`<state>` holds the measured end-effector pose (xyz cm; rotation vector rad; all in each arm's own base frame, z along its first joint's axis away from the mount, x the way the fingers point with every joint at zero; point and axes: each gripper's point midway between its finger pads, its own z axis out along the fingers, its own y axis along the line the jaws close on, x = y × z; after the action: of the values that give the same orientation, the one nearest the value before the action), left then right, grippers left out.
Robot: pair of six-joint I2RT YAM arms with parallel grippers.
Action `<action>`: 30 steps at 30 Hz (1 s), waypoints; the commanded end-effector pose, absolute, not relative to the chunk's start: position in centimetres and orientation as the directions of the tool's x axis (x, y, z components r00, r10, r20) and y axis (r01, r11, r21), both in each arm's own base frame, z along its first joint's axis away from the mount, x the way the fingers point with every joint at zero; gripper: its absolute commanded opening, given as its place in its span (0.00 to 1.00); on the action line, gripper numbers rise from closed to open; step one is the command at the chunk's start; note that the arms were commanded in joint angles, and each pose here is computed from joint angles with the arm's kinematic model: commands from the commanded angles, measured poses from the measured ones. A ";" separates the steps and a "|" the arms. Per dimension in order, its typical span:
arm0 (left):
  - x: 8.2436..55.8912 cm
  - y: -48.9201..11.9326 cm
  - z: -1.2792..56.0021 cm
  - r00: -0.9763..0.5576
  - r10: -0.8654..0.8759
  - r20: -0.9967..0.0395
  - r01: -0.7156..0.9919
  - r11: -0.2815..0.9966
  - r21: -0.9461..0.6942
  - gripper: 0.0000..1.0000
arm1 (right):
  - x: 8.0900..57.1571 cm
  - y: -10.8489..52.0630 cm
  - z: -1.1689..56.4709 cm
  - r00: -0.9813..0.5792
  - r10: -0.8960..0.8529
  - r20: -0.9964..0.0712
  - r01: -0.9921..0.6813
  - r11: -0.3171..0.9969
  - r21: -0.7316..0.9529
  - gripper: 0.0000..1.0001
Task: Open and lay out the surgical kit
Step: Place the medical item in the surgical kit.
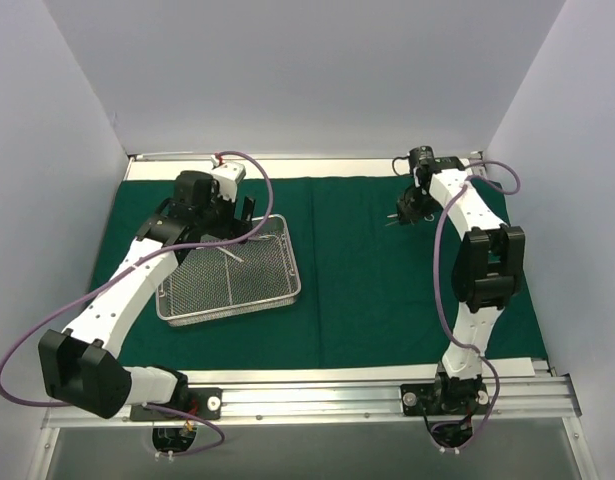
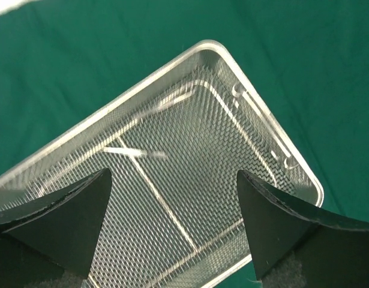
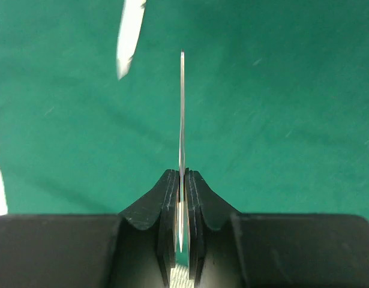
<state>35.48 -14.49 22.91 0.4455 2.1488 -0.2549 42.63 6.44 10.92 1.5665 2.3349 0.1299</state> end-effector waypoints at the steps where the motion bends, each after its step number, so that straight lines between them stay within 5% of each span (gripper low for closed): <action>1: 35.3 -13.8 24.4 -0.557 0.132 -0.820 0.328 0.942 -0.071 0.94 | 41.8 3.5 9.6 -0.300 0.902 -0.309 0.925 0.355 0.137 0.00; 7: 35.6 -12.1 24.2 -0.601 0.006 -0.799 0.185 0.974 -0.132 0.94 | 42.8 0.3 8.5 -0.256 0.883 -0.393 0.953 0.299 0.050 0.00; 30: 37.7 -8.8 22.4 -0.642 -0.100 -0.760 0.008 0.990 -0.137 0.94 | 43.9 0.9 2.6 -0.156 0.930 -0.334 0.986 0.165 -0.002 0.00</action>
<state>36.37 -9.41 20.04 0.0093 2.3267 -0.1749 43.59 1.58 2.27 1.8066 2.2416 -0.2893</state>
